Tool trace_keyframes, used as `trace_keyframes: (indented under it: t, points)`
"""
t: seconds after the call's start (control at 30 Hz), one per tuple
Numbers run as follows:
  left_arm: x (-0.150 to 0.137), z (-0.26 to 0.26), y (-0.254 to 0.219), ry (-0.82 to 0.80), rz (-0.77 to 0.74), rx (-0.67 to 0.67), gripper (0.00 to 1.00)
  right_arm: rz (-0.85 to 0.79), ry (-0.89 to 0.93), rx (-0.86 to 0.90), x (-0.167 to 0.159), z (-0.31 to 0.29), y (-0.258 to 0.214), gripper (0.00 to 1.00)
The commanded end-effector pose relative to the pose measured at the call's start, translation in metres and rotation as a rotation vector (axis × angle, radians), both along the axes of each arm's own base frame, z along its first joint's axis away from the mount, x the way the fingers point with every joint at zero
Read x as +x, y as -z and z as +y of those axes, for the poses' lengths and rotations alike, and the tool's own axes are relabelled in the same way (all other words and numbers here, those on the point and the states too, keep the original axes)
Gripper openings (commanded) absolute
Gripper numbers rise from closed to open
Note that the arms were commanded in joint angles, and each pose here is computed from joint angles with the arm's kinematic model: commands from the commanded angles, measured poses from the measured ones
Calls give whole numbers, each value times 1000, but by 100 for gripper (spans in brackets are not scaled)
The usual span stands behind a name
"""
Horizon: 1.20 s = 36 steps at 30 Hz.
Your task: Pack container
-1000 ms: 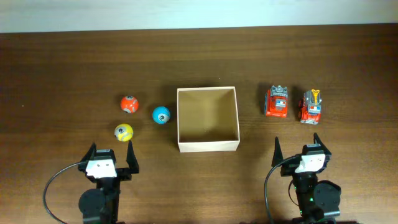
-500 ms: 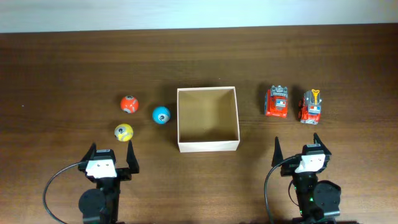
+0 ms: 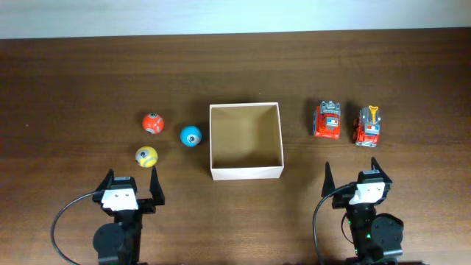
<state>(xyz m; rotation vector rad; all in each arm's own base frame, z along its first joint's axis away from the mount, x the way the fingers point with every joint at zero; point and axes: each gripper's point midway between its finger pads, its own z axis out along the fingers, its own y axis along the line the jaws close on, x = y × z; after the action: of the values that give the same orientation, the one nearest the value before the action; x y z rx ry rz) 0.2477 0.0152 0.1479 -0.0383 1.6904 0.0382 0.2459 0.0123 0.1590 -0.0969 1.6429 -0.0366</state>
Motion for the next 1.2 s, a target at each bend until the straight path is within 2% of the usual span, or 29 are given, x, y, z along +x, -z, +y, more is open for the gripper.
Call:
trace_keyframes:
  t: [0.0, 0.73, 1.03, 1.17]
  points:
    - [0, 0, 1, 1, 4, 19, 99, 4, -11, 5, 0, 2, 3, 99]
    - [0, 0, 1, 1, 4, 19, 99, 0, -11, 6, 0, 2, 2, 99]
    - [0, 0, 1, 1, 4, 19, 99, 1, -14, 105, 0, 4, 2, 99]
    - [0, 0, 2, 1, 5, 19, 99, 13, -79, 120, -2, 15, 2, 99]
